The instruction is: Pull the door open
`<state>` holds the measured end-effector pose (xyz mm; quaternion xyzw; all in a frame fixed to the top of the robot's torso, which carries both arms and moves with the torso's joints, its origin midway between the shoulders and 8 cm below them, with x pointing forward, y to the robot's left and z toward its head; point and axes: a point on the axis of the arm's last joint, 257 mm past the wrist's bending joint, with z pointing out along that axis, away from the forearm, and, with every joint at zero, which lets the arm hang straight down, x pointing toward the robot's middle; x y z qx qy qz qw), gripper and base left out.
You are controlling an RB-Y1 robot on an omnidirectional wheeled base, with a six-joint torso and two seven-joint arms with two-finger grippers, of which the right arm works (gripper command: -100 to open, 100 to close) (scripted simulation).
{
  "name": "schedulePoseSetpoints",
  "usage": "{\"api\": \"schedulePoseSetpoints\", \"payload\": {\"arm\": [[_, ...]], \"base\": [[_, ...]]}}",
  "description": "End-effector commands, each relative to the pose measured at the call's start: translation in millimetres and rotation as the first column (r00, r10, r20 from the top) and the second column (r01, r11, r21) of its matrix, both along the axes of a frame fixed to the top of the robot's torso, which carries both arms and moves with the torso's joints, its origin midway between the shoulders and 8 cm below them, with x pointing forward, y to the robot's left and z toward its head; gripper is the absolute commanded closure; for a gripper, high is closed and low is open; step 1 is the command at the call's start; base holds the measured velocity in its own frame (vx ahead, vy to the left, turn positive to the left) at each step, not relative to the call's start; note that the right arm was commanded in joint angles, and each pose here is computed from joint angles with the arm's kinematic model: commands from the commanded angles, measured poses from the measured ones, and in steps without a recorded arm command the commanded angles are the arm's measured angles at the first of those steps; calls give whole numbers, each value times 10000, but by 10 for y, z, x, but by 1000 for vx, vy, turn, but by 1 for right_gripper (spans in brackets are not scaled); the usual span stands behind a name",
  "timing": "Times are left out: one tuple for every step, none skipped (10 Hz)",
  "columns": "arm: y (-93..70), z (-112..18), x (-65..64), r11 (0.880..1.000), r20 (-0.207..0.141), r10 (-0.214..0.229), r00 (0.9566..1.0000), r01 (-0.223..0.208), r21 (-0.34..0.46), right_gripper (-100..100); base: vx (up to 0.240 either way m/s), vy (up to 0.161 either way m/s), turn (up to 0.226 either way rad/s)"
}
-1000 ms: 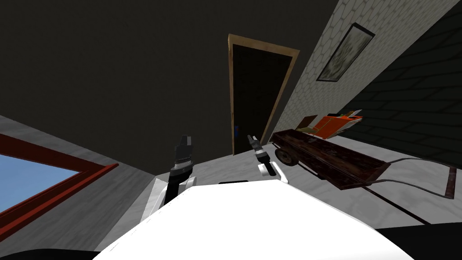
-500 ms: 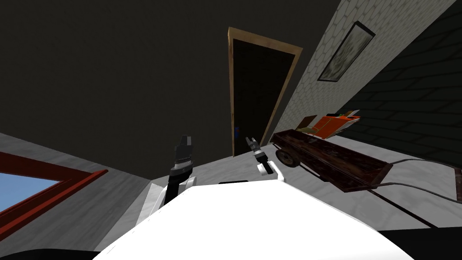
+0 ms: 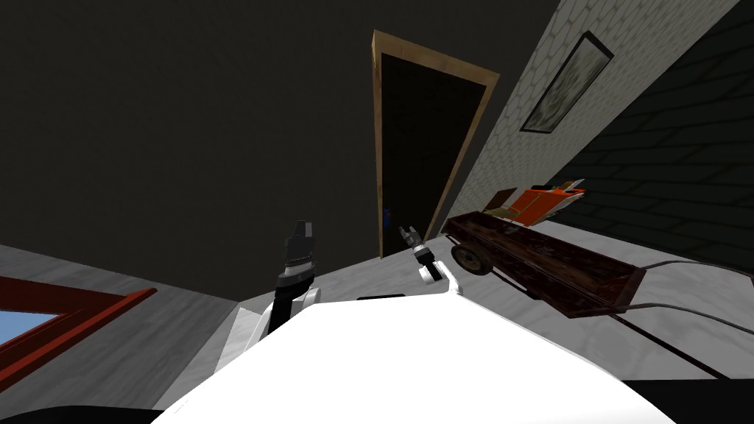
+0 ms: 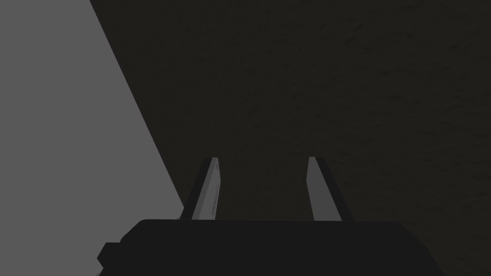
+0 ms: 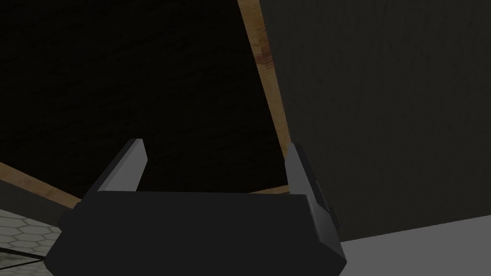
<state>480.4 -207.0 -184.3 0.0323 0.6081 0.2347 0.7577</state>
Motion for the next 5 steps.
{"api": "schedulePoseSetpoints", "payload": {"arm": [[6,-118,29,9992,-163,-40,9999,33,-408,-100],[7,-186,53,9979,-260,-63,9996,46,-650,-100],[7,-254,75,9960,-356,-86,9993,54,-893,-100],[7,-316,95,9938,-441,-108,9990,58,-1113,-100],[6,-377,114,9911,-526,-129,9985,58,-1331,-100]], "base": [[90,20,-32],[89,28,-20],[90,30,-26],[89,34,-31],[101,39,-29]]}}
